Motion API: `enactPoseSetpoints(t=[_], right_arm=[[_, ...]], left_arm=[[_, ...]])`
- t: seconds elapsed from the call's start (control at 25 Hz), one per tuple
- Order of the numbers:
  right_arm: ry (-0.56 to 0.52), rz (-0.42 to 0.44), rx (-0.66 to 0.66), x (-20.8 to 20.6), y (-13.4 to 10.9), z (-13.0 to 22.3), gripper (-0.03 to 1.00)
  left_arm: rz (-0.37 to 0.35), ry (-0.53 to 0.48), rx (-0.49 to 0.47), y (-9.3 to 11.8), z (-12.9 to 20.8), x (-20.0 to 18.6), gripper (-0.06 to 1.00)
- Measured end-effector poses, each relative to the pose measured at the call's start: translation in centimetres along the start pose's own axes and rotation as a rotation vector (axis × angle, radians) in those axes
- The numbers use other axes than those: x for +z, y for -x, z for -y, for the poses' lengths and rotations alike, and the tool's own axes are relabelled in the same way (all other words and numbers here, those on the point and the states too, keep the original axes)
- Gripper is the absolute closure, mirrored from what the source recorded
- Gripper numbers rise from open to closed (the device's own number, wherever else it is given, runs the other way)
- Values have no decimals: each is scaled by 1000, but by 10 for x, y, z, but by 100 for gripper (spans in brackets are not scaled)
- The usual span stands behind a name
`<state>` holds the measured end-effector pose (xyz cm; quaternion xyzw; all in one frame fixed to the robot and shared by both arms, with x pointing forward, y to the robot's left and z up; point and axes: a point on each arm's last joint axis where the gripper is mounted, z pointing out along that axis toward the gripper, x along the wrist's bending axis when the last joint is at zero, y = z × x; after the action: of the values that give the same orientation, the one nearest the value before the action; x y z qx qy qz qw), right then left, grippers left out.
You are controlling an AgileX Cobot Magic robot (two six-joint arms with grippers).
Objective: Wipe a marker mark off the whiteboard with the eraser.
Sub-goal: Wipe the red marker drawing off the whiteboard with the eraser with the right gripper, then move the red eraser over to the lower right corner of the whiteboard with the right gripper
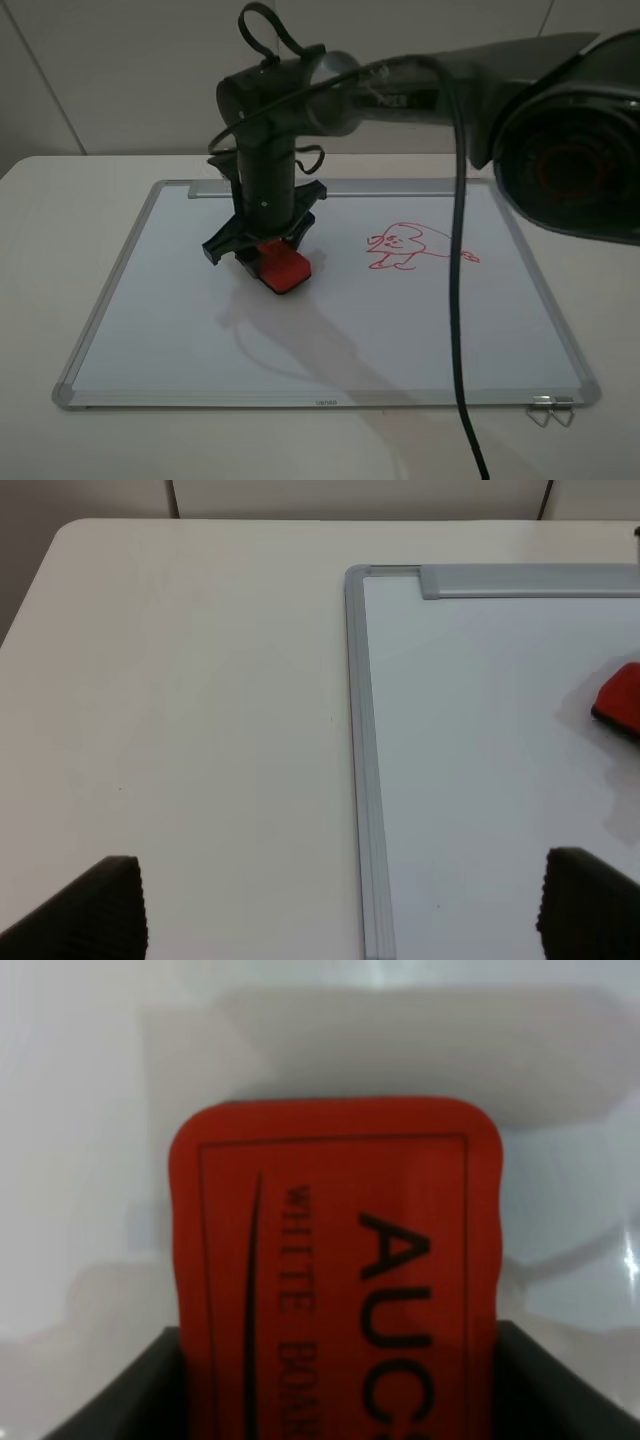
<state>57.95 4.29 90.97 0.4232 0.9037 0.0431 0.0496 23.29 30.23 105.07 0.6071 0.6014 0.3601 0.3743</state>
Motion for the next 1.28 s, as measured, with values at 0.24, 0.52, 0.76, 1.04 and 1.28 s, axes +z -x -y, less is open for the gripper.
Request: enactPoseSetpoints(t=[0.24,0.52,0.76,1.04,1.28], right_arm=[[44,-5,65,-37,20,0,48],[49,-1,178,-61,62,26,48],[47,14,320,-66,113,75,48],[37,36,509,-73,159,152,48],[36,54,630,-74,178,210,48]], left_arm=[[0,0,0,0,0,0,16],[0,0,0,0,0,0,16],[0,0,0,0,0,0,16],[0,0,0,0,0,0,16],[0,0,0,0,0,0,16]])
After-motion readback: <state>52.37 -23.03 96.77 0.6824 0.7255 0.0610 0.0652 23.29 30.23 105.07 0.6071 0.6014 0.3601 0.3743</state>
